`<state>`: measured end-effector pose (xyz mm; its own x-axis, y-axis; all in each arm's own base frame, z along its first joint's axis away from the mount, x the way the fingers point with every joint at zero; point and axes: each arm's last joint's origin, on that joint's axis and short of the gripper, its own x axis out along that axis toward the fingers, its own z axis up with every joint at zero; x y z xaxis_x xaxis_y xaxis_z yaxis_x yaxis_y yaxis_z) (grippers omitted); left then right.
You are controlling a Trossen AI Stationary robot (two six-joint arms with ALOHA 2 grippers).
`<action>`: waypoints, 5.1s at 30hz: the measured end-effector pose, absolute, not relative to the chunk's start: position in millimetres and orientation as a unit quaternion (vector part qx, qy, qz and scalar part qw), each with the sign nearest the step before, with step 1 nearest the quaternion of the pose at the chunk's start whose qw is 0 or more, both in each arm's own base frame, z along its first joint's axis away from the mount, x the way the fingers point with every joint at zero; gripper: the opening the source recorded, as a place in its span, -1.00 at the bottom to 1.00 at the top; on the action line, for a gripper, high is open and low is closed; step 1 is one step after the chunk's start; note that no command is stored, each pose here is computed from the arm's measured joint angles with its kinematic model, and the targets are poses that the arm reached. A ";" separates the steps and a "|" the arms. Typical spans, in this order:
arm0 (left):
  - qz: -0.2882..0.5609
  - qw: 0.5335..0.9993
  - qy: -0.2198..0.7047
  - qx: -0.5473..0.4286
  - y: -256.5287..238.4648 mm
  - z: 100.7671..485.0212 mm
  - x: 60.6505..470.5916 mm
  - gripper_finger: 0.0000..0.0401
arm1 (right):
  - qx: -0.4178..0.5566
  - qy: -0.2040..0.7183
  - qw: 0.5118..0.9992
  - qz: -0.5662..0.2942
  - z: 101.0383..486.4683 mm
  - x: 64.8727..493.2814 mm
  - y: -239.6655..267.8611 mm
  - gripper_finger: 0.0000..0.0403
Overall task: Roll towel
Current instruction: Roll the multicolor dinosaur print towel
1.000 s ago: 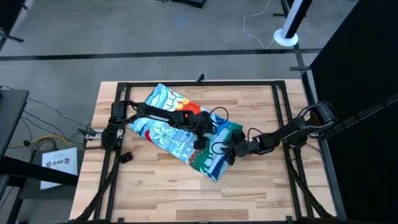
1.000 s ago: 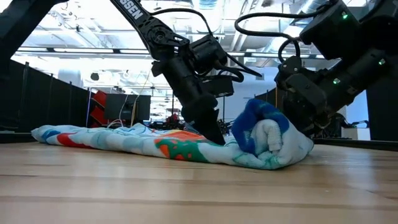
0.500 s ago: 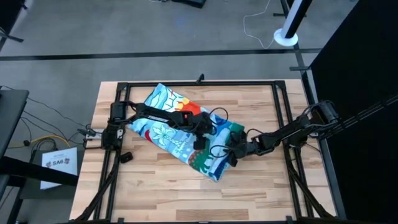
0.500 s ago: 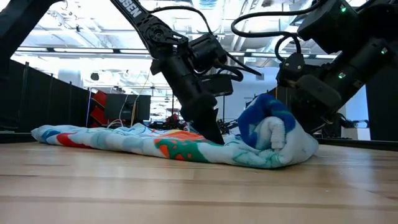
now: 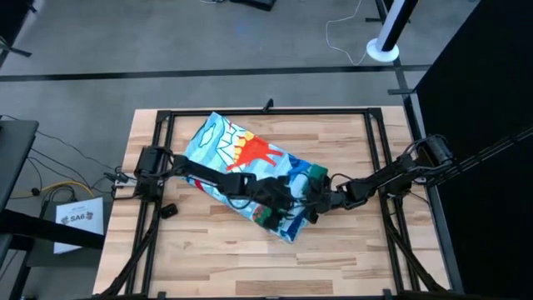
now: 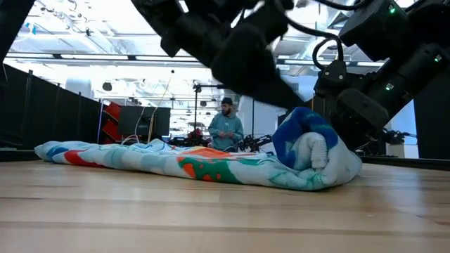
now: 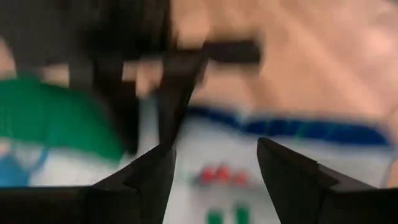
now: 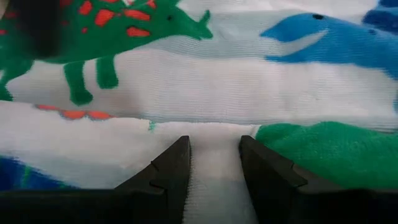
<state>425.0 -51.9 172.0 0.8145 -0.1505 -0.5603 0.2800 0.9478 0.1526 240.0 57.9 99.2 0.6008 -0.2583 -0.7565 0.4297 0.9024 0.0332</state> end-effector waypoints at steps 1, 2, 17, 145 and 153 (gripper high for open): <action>-0.117 0.949 0.271 0.114 -56.3 173.5 425.8 0.06 | 0.104 0.403 0.889 -0.193 99.2 239.9 57.8 -0.34; -0.120 0.952 0.260 0.111 -59.8 172.5 427.6 0.06 | 0.103 0.402 0.889 -0.194 99.2 239.9 57.8 -0.34; -0.124 0.946 0.293 0.061 -72.4 112.7 439.0 0.06 | 0.100 0.393 0.893 -0.194 103.5 239.1 57.1 -0.34; -0.192 0.919 0.312 0.144 27.6 131.8 485.6 0.51 | 0.058 0.273 0.937 -0.210 80.6 204.4 83.6 -0.34; -0.213 0.919 0.277 0.185 17.1 129.8 490.9 0.53 | 0.058 0.274 0.937 -0.210 80.4 204.3 83.6 -0.34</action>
<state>490.9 17.1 129.8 0.7559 -0.2894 -0.5873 0.4940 0.8407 0.2217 204.3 83.6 80.4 0.7624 -0.3611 -0.5370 0.4245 0.9054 -0.0062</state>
